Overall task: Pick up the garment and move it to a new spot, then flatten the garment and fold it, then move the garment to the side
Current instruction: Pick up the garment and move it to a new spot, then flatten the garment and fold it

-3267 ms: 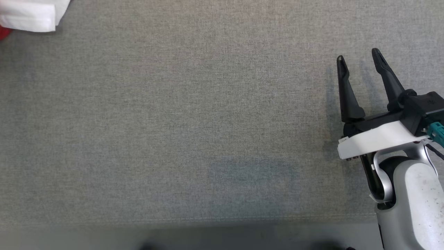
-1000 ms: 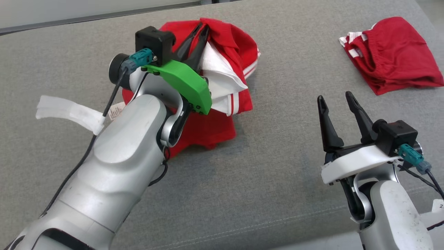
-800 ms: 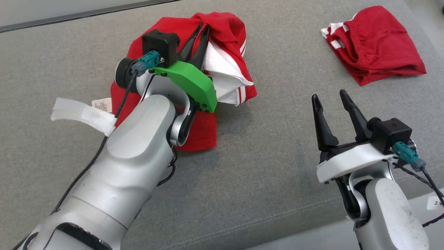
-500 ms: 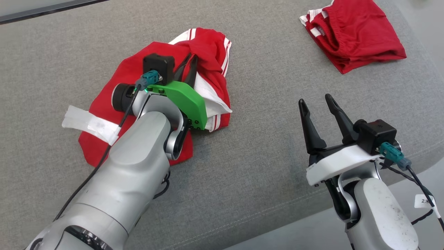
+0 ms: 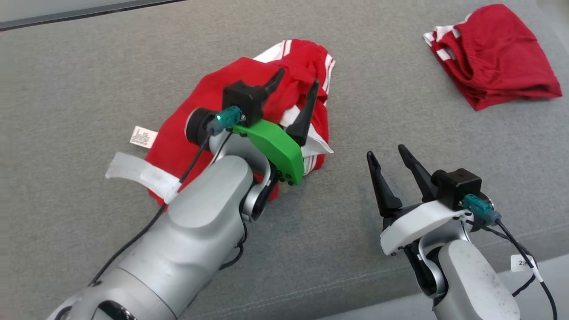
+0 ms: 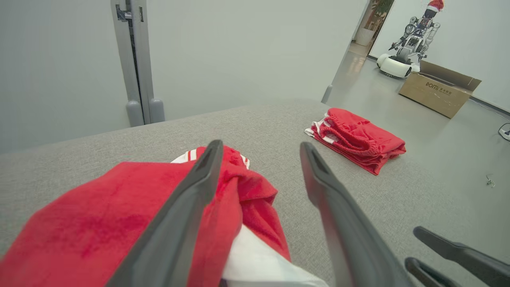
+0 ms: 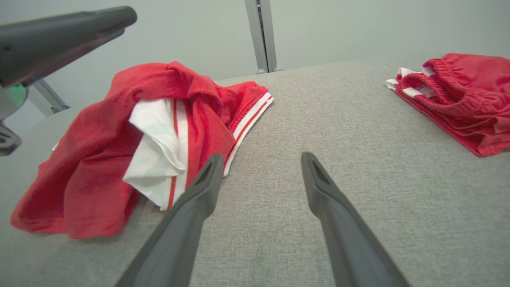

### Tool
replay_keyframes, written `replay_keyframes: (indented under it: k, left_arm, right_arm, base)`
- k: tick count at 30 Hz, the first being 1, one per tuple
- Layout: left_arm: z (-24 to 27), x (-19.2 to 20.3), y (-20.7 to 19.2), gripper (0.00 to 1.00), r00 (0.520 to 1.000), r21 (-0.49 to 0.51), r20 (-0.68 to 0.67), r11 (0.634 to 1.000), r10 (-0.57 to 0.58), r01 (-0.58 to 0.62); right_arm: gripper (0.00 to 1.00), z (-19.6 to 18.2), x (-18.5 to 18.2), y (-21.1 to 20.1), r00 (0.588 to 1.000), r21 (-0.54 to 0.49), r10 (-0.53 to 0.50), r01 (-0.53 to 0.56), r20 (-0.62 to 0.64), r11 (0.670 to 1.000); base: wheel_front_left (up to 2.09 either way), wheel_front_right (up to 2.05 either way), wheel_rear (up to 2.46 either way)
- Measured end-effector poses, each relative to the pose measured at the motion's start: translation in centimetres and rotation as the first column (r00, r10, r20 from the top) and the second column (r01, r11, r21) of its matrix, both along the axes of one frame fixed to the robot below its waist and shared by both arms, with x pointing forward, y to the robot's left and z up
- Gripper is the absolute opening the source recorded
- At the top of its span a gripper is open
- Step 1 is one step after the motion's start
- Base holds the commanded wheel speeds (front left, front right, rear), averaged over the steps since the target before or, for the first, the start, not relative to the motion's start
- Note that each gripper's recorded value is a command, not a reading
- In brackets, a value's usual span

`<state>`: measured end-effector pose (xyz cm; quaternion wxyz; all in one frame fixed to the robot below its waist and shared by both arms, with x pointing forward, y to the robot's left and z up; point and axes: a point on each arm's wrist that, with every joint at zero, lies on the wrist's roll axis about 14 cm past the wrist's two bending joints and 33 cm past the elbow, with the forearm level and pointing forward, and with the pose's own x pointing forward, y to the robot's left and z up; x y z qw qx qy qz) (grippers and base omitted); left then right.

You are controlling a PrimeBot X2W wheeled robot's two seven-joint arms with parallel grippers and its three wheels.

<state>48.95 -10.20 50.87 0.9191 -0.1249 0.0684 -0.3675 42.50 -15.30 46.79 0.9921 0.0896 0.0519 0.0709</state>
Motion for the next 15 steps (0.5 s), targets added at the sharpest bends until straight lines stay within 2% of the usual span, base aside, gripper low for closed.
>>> replay_keyframes:
  k: [8, 15]
  left_arm:
    - [0.7, -3.0, 4.7, 1.00, 0.991, -0.024, 0.025, 0.991, 0.129, -0.129]
    - [0.4, -5.1, 10.9, 1.00, 0.951, -0.042, 0.023, 0.951, 0.307, -0.306]
  right_arm:
    - [1.00, 0.2, 1.4, 6.2, 0.984, -0.009, 0.176, -0.176, 0.004, 0.984]
    - [1.00, -0.6, 3.4, 8.8, 0.962, -0.106, 0.274, -0.274, -0.021, 0.956]
  base:
    - [0.00, 0.00, 0.00]
    - [0.00, 0.00, 0.00]
